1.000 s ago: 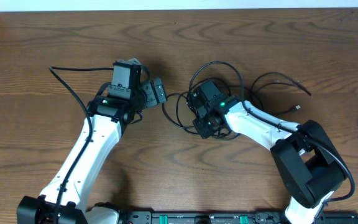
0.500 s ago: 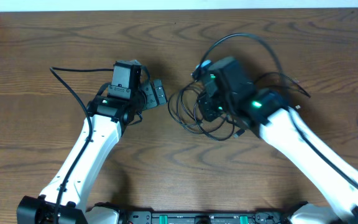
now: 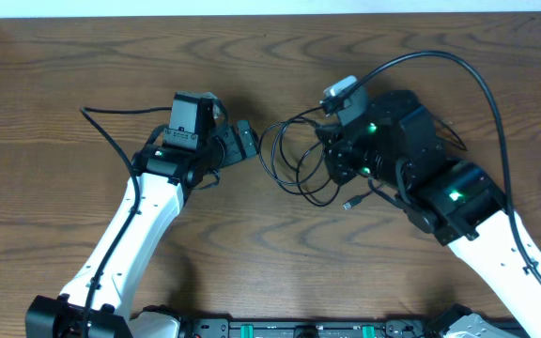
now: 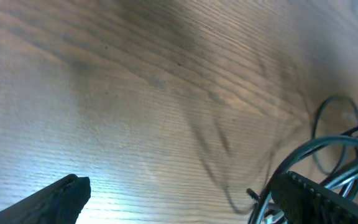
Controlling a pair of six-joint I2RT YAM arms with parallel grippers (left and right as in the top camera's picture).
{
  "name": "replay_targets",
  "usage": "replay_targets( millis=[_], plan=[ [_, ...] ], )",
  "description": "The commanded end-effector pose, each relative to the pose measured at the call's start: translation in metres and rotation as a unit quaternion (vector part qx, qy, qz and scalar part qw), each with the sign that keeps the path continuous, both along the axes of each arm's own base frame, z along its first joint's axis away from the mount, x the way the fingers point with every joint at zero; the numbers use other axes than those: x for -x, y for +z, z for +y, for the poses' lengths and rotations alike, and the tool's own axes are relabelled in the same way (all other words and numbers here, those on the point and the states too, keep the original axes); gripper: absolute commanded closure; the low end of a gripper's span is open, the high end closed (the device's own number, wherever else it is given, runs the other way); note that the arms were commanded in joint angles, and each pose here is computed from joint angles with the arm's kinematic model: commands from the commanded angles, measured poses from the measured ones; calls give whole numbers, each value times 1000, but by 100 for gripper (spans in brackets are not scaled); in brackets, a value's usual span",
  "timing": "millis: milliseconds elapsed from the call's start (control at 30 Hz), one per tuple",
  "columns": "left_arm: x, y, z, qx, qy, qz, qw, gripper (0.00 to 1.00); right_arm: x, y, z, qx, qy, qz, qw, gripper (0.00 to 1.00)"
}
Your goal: Untangle cables
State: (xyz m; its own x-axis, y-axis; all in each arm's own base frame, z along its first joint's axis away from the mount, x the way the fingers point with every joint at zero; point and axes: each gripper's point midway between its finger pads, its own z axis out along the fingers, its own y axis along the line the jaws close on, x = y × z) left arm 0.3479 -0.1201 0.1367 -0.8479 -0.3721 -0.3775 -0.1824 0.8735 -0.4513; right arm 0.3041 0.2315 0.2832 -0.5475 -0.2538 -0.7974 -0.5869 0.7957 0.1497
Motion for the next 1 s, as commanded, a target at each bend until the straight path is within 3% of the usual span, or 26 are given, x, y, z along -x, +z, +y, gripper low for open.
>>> replay_targets(
  millis=[0,167,233,333,533,633,800,967],
  plan=[
    [2,5,-9,30,21,8,999,0,-1,8,-4,-13,-14,-2,1000,99],
    [7,8,-32,33,-11,-2,999,1,0,8,-3,-15,-12,0,1000,99],
    [8,12,-47,32,-38,-18,999,9,1,8,-2,-21,-14,5,1000,99],
    [6,10,-55,9,-41,-33,999,30,2,8,-1,-24,-9,7,1000,99],
    [0,-11,-62,-23,-32,-28,999,50,11,17,3,-41,11,7,999,99],
    [-3,-30,-67,-29,-36,-12,999,59,17,32,-3,-52,11,-13,999,99],
    [-6,-65,-66,-44,-17,26,999,64,26,62,-23,-73,-5,-51,996,99],
    [-11,-80,-46,-99,14,27,995,77,23,84,-75,-61,-98,-100,988,99]
  ],
)
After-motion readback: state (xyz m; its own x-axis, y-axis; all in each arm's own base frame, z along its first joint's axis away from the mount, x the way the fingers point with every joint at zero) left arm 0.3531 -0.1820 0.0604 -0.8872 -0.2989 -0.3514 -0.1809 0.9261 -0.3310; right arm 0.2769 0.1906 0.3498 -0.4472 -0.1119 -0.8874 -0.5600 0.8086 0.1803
